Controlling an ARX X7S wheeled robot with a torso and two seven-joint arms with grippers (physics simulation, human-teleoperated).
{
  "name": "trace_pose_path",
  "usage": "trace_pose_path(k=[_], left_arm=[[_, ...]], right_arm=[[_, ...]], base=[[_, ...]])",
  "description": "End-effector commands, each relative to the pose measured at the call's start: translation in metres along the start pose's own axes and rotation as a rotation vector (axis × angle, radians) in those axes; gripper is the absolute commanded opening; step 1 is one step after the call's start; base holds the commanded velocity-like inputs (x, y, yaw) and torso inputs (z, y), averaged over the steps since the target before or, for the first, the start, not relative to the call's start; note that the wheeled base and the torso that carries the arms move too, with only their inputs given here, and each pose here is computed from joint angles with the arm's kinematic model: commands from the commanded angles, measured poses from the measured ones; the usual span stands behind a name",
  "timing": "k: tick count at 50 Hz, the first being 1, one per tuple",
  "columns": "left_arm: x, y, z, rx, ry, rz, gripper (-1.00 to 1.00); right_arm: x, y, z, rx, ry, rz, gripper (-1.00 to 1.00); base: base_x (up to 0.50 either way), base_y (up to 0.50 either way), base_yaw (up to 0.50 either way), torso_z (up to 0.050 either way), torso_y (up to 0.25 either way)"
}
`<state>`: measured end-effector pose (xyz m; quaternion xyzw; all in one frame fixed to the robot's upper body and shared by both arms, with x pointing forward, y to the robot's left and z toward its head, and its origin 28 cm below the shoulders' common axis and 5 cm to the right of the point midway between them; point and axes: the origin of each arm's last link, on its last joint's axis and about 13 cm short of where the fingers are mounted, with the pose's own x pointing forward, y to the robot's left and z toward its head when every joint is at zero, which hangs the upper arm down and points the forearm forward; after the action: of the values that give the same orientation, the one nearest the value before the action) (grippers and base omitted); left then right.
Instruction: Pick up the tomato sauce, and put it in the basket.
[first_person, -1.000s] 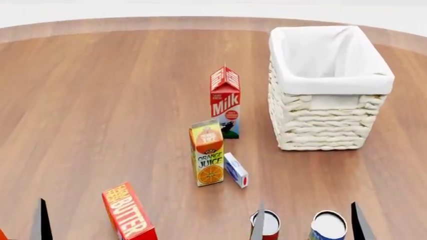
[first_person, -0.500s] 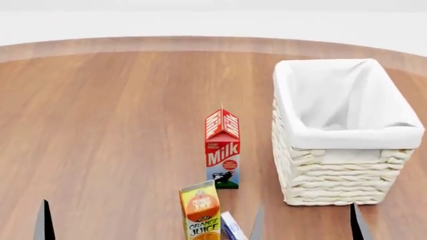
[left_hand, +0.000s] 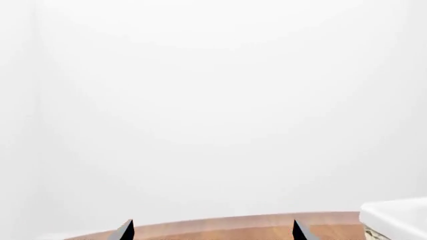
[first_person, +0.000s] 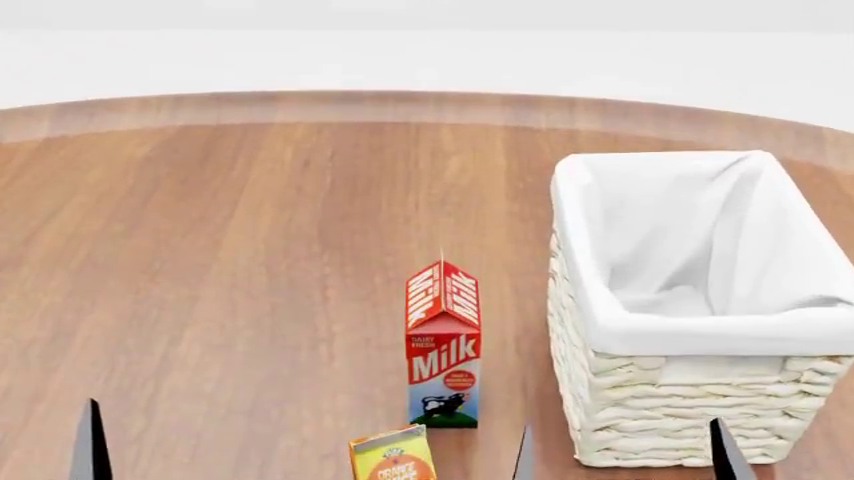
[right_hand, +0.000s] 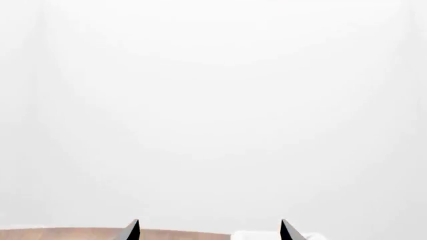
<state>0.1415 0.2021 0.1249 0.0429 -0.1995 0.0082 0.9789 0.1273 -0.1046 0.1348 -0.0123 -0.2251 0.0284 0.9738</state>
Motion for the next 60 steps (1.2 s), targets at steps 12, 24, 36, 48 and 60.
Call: trace_pose_path(k=[12, 24, 36, 48, 60], left_arm=[[0.001, -0.004, -0.007, 0.005, 0.024, -0.007, 1.00], [0.003, -0.002, -0.011, -0.026, 0.049, -0.010, 1.00], [0.003, -0.003, -0.011, -0.021, 0.050, -0.011, 1.00], [0.003, -0.005, -0.013, -0.018, 0.056, -0.023, 1.00], [0.003, -0.005, -0.014, -0.017, 0.059, -0.020, 1.00]], right_arm=[[-0.048, -0.049, 0.000, -0.051, 0.194, 0.051, 1.00], [-0.085, -0.062, -0.030, -0.130, 0.353, 0.057, 1.00], [-0.104, -0.056, -0.048, -0.115, 0.422, 0.042, 1.00], [-0.132, -0.043, -0.076, -0.025, 0.507, 0.049, 1.00], [-0.144, -0.032, -0.089, -0.010, 0.516, 0.079, 1.00]], base=[[0.00, 0.00, 0.00, 0.000, 0.000], [0.00, 0.00, 0.00, 0.000, 0.000], [0.00, 0.00, 0.00, 0.000, 0.000], [0.00, 0.00, 0.00, 0.000, 0.000], [0.00, 0.00, 0.00, 0.000, 0.000]])
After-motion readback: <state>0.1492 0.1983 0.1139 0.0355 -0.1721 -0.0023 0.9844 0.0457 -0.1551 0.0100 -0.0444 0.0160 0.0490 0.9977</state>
